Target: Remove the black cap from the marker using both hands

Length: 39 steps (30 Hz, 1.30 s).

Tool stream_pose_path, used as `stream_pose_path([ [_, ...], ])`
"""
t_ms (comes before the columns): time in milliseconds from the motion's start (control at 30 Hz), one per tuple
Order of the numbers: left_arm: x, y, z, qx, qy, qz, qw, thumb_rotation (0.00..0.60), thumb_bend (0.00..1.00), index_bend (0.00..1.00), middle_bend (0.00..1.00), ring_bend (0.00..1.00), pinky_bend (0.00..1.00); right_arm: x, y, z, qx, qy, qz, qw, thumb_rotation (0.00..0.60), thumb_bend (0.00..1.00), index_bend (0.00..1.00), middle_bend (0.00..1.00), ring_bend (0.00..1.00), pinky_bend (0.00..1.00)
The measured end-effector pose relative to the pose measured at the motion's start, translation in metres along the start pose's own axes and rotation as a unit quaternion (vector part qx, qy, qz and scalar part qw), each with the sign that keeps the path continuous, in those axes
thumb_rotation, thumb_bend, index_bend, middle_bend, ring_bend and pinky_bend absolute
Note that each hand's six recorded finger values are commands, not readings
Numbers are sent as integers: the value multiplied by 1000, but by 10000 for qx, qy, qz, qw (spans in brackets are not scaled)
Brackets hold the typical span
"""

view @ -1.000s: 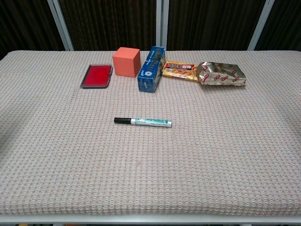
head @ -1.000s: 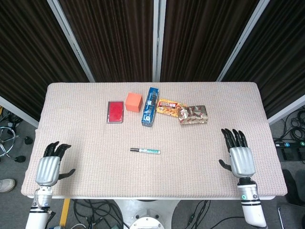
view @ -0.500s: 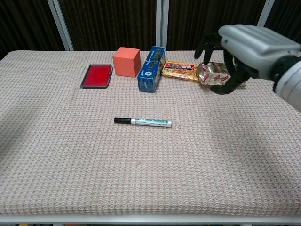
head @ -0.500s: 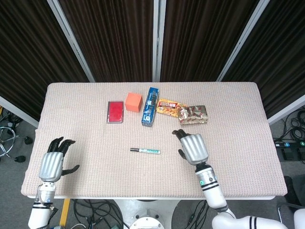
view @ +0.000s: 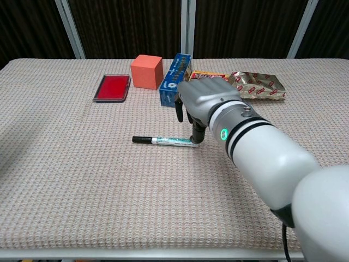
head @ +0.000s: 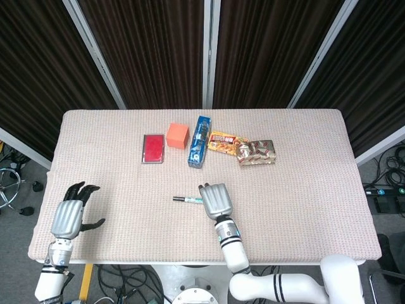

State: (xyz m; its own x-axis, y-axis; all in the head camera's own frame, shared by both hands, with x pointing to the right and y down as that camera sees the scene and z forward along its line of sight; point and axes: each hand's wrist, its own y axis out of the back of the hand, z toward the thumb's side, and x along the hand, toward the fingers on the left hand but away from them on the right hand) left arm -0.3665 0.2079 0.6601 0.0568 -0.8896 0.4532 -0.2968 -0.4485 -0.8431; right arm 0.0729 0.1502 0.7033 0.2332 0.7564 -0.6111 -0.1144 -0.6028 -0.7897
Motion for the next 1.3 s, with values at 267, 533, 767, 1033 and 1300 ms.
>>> stream_pose_path([
  [267, -1, -3, -5, -41, 15, -91, 9999, 600, 65, 212, 210, 80, 98, -12, -11, 9, 128, -265, 51, 9996, 600, 218, 468, 461, 800, 960],
  [533, -2, -2, -6, -50, -13, -105, 9999, 600, 65, 212, 210, 80, 99, -19, -23, 20, 181, -341, 211, 9990, 600, 223, 474, 466, 801, 960],
  [767, -3, -5, -7, -57, 3, -148, 9999, 600, 65, 212, 210, 80, 99, -21, -29, 18, 292, -433, 275, 9983, 600, 224, 475, 466, 800, 960],
  [1033, -2, -8, -8, -59, 25, -179, 9998, 600, 65, 212, 210, 80, 99, -25, -35, 18, 408, -458, 292, 9977, 600, 225, 476, 468, 798, 960],
  [1300, -2, -7, -9, -73, 35, -160, 9998, 600, 65, 212, 210, 80, 98, -26, -39, 24, 426, -437, 344, 9975, 600, 225, 486, 481, 798, 960],
])
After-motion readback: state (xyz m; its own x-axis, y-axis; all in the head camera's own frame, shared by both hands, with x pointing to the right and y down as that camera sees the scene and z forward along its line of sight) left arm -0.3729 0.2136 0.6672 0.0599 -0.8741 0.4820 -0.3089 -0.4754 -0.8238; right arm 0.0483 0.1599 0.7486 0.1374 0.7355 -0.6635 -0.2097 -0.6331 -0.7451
